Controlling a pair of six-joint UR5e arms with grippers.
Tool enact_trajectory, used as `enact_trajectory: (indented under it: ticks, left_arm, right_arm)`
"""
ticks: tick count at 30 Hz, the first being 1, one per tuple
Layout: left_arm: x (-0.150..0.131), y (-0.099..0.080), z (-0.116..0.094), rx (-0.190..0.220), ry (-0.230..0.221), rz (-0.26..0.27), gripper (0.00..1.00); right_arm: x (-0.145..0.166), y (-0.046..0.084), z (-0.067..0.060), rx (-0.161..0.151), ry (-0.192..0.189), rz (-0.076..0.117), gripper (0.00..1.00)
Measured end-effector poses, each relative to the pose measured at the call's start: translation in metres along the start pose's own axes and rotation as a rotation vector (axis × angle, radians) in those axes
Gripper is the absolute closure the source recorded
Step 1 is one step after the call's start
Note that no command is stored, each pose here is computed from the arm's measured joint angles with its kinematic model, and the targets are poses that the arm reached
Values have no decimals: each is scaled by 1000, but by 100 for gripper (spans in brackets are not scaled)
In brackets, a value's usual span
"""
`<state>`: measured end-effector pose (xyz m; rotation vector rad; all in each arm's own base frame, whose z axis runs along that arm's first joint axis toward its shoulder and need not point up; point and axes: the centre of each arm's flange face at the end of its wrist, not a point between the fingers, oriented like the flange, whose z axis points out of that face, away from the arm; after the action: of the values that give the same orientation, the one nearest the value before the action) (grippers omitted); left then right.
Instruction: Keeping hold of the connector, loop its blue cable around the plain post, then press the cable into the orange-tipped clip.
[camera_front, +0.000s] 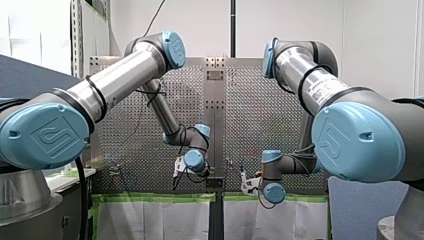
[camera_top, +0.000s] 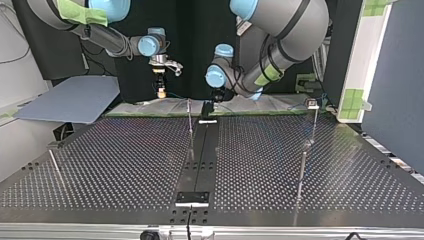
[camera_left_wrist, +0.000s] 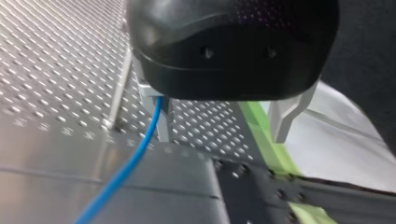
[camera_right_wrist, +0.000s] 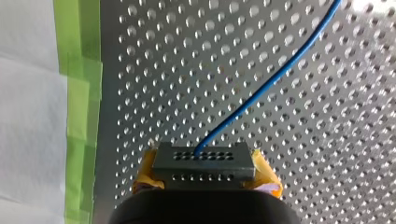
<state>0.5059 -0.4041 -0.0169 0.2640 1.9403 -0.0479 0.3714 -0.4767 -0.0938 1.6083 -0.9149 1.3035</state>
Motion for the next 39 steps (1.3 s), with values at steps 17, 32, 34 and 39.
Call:
enact_trajectory:
  ticks: [17,32,34,39]
  left_arm:
    - [26,-16,-45,81,14,15,0]
    - [-13,-32,-57,138,-58,1,0]
    - [-12,-35,-58,154,-58,7,0]
    - [-12,-39,-59,179,-59,20,0]
  right_arm:
    - [-2,-11,-5,35,-16,-11,100]
    - [-5,-11,-7,37,-22,-12,100]
    - [-5,-12,-7,38,-22,-12,100]
    - [-6,-12,-7,43,-21,-10,100]
